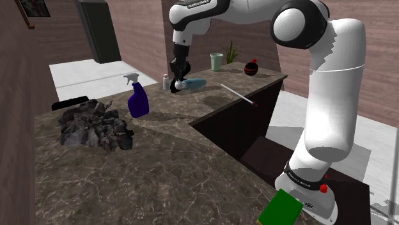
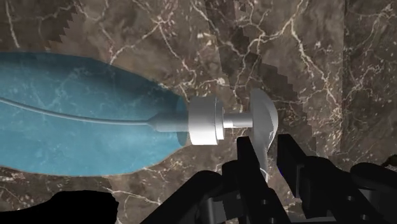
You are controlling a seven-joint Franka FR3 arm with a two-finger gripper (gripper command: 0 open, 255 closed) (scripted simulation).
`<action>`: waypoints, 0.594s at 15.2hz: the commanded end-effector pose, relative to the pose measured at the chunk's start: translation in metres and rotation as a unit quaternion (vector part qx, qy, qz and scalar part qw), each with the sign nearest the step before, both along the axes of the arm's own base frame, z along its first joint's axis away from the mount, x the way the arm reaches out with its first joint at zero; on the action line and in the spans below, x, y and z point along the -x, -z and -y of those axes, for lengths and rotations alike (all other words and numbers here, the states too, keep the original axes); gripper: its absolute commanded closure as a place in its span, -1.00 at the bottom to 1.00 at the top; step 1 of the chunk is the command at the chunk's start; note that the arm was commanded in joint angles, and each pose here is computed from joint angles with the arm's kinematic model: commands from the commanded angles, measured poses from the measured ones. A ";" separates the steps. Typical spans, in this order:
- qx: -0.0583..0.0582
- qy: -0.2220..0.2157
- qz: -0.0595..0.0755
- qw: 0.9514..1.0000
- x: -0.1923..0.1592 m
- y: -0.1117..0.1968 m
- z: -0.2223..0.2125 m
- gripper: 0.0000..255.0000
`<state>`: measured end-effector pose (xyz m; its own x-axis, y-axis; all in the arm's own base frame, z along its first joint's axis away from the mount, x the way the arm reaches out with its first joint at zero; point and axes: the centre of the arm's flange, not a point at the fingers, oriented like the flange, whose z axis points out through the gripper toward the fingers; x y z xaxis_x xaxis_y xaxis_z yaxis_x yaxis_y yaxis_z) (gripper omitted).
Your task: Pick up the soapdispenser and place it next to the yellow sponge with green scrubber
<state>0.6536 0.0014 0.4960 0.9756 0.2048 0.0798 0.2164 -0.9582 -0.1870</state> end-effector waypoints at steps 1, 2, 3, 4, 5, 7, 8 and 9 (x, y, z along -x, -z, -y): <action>0.000 0.000 0.000 1.000 0.010 -0.006 -0.007 1.00; 0.000 0.000 0.000 1.000 0.021 -0.006 -0.015 1.00; 0.000 0.000 0.000 1.000 0.032 -0.006 -0.022 1.00; 0.000 0.000 0.000 1.000 0.043 -0.006 -0.030 1.00; 0.000 0.000 0.000 1.000 0.054 -0.006 -0.037 1.00; 0.000 0.000 0.000 1.000 0.076 -0.006 -0.052 1.00; 0.000 0.000 0.000 1.000 0.086 -0.006 -0.060 1.00; 0.000 0.000 0.000 1.000 0.097 -0.006 -0.067 1.00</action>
